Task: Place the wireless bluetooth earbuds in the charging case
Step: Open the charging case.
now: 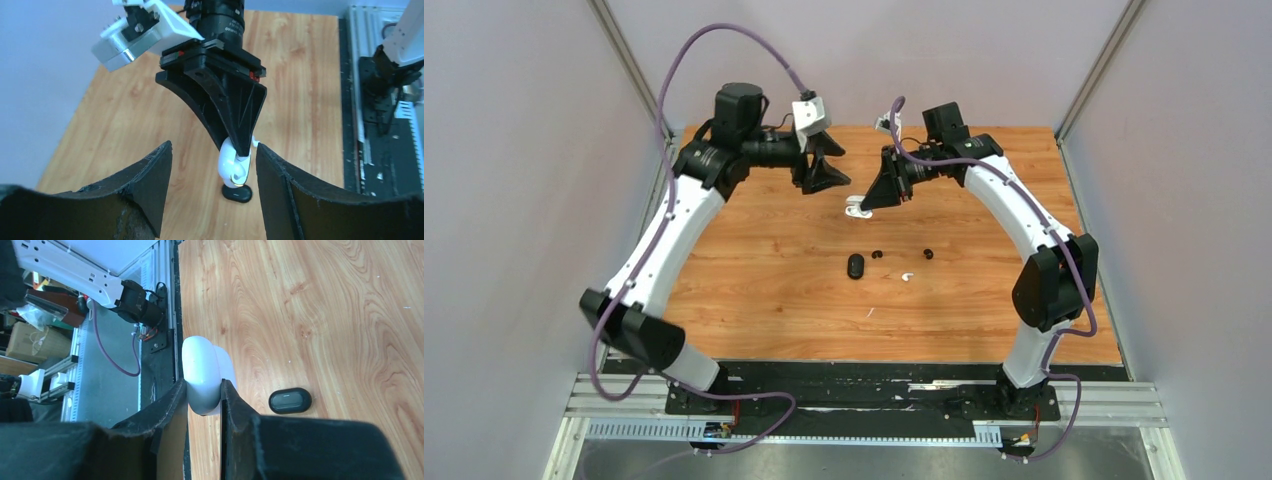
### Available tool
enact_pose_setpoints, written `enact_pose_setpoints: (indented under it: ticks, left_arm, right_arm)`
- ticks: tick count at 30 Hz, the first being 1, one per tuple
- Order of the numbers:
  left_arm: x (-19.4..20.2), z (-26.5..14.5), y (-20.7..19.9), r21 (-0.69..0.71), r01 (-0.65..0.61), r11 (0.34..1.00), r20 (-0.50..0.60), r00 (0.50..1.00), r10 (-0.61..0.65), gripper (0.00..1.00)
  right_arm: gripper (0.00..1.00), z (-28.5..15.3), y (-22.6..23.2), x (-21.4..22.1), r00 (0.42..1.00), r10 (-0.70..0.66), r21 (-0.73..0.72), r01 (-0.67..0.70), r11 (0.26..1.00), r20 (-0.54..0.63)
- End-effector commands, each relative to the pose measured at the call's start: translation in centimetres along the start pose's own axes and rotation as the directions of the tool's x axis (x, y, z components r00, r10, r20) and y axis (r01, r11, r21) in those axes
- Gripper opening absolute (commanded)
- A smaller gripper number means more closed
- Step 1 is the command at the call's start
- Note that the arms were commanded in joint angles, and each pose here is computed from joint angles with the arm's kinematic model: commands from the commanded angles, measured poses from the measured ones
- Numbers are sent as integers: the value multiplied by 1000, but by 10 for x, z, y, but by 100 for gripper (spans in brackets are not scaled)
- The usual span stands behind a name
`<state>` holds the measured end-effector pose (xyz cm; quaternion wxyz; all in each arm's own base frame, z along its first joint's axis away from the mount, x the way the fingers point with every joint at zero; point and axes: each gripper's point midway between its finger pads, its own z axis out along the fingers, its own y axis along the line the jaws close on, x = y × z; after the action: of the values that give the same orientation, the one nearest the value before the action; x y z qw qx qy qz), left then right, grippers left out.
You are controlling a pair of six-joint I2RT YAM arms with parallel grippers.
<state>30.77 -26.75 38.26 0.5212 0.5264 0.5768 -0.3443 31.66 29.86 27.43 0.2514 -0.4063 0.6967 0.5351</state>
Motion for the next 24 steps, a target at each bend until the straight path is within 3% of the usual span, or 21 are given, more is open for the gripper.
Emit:
enact_pose_setpoints:
  ticks: [1,8,14,24]
  left_arm:
    - [50,15,-29,180,366,913,-195,923,-331,68]
    - [63,26,-28,201,457,866,-230,882,-412,69]
    - [67,31,-33,237,517,822,-252,850,-462,63]
    - [89,33,-28,203,463,863,-287,871,-399,62]
  right_arm:
    - [0,1,10,-15,991,-136,20,136,990,1]
    - [0,6,17,-15,982,-188,26,188,982,-14]
    - [0,8,20,-14,980,-197,27,198,980,-21]
    - [0,9,27,-17,980,-201,-2,201,980,-9]
